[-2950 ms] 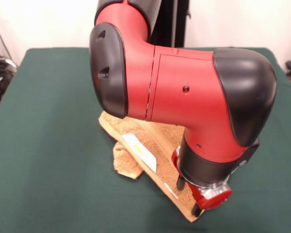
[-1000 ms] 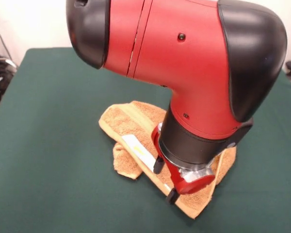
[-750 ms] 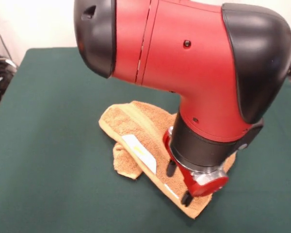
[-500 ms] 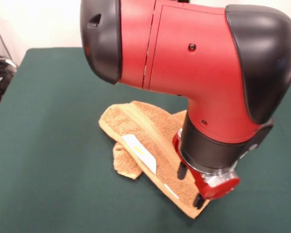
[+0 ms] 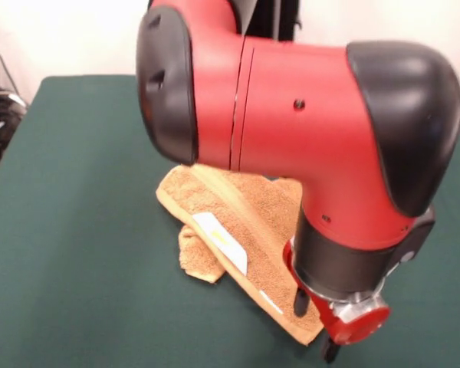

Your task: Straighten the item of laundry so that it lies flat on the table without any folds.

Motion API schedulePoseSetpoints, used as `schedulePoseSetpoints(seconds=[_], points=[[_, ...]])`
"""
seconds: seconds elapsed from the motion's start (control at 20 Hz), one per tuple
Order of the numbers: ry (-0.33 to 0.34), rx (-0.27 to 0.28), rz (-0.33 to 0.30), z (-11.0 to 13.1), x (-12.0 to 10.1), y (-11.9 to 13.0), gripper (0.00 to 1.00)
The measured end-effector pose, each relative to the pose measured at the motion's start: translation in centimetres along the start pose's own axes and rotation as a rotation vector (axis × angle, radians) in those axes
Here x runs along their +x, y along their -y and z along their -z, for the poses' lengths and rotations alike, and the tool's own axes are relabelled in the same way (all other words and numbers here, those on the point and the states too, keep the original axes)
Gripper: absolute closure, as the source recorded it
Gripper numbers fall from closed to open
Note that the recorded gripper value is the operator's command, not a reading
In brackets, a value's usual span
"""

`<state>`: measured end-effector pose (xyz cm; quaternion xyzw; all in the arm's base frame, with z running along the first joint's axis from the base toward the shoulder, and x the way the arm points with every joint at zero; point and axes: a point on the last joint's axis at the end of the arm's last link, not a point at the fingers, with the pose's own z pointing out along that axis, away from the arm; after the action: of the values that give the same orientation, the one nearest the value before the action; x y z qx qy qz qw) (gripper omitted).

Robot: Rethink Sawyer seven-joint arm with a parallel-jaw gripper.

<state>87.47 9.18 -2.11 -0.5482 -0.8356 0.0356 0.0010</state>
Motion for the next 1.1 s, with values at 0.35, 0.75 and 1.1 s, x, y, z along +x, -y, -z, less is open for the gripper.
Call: schedulePoseSetpoints(seconds=[0.35, 0.75, 1.1], points=[[-0.069, -0.001, -0.035, -3.1, -0.4, 0.9, 0.00], [-0.137, -0.008, -0.068, -3.3, -1.2, 1.2, 0.00], [-0.158, 0.000, -0.077, -3.4, -1.5, 1.5, 0.00]])
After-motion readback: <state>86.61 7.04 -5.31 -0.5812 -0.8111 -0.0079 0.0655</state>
